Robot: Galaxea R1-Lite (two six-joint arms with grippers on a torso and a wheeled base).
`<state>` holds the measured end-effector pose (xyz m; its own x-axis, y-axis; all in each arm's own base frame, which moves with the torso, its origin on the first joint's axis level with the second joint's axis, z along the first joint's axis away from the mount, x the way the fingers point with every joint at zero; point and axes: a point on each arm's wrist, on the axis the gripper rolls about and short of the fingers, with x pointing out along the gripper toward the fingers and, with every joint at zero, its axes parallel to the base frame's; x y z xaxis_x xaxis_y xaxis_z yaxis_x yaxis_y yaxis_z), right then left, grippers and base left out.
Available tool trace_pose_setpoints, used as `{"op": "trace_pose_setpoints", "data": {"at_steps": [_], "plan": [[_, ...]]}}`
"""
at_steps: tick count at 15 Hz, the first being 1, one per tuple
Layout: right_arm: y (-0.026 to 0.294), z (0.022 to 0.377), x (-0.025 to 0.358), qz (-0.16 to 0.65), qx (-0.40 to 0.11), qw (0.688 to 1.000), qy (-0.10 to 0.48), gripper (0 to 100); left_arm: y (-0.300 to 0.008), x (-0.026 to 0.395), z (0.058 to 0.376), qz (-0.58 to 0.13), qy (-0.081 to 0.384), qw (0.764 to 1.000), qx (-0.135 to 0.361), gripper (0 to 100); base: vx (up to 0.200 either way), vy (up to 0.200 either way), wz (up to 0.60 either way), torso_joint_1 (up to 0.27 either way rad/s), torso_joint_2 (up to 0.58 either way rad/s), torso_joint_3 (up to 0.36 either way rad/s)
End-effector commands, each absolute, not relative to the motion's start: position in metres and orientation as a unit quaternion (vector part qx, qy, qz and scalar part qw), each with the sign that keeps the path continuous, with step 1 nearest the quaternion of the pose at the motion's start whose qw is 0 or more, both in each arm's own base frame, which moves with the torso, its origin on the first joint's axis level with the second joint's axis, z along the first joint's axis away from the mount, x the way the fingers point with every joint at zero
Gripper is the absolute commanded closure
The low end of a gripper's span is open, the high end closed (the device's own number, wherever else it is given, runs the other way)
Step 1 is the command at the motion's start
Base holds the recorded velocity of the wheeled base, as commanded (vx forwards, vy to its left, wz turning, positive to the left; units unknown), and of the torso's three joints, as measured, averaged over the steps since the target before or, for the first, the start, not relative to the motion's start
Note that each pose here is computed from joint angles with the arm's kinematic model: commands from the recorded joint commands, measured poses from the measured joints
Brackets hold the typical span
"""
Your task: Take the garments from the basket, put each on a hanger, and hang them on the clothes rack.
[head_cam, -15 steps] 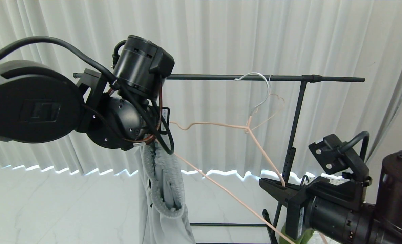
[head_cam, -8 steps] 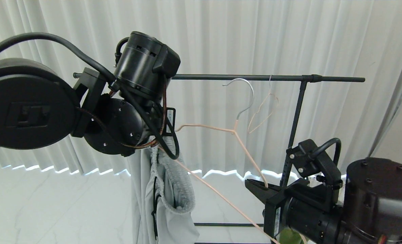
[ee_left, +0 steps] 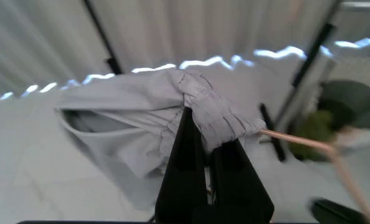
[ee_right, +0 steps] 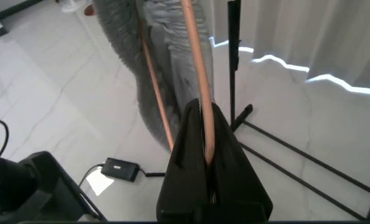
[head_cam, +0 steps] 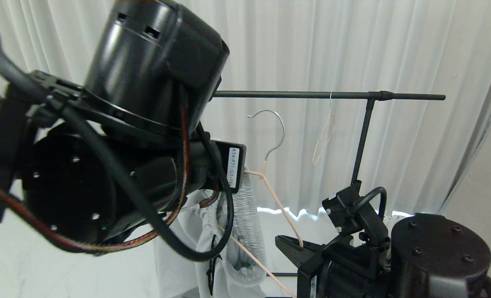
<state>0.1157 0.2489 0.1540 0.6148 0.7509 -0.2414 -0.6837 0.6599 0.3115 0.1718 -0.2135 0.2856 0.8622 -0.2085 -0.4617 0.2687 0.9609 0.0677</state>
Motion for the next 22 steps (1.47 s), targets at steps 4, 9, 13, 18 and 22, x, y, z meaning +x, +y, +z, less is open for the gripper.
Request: {"op": "trace_pose_setpoints", "data": {"at_steps": [4,9,13,18,22], "plan": [[0.254,0.149,0.111,0.409,0.088,0.889,0.185,100,-0.205,0.153,0.292,-0.171,0.231,0.956,0.055,100,0.0,0.0,0.0,0.0,0.0,0.0],[0.248,0.158,0.112,0.385,0.114,0.899,0.173,100,-0.19,0.137,0.282,-0.183,0.236,0.95,0.091,100,0.0,0.0,0.0,0.0,0.0,0.0],[0.236,0.176,0.107,0.392,0.136,0.898,0.148,100,-0.19,0.124,0.275,-0.208,0.229,0.947,0.092,100,0.0,0.0,0.0,0.0,0.0,0.0],[0.227,0.193,0.097,0.396,0.152,0.898,0.12,100,-0.199,0.113,0.274,-0.235,0.227,0.94,0.102,0,0.0,0.0,0.0,0.0,0.0,0.0],[0.225,0.197,0.087,0.412,0.147,0.892,0.111,100,-0.197,0.102,0.274,-0.258,0.211,0.938,0.09,0,0.0,0.0,0.0,0.0,0.0,0.0]]}}
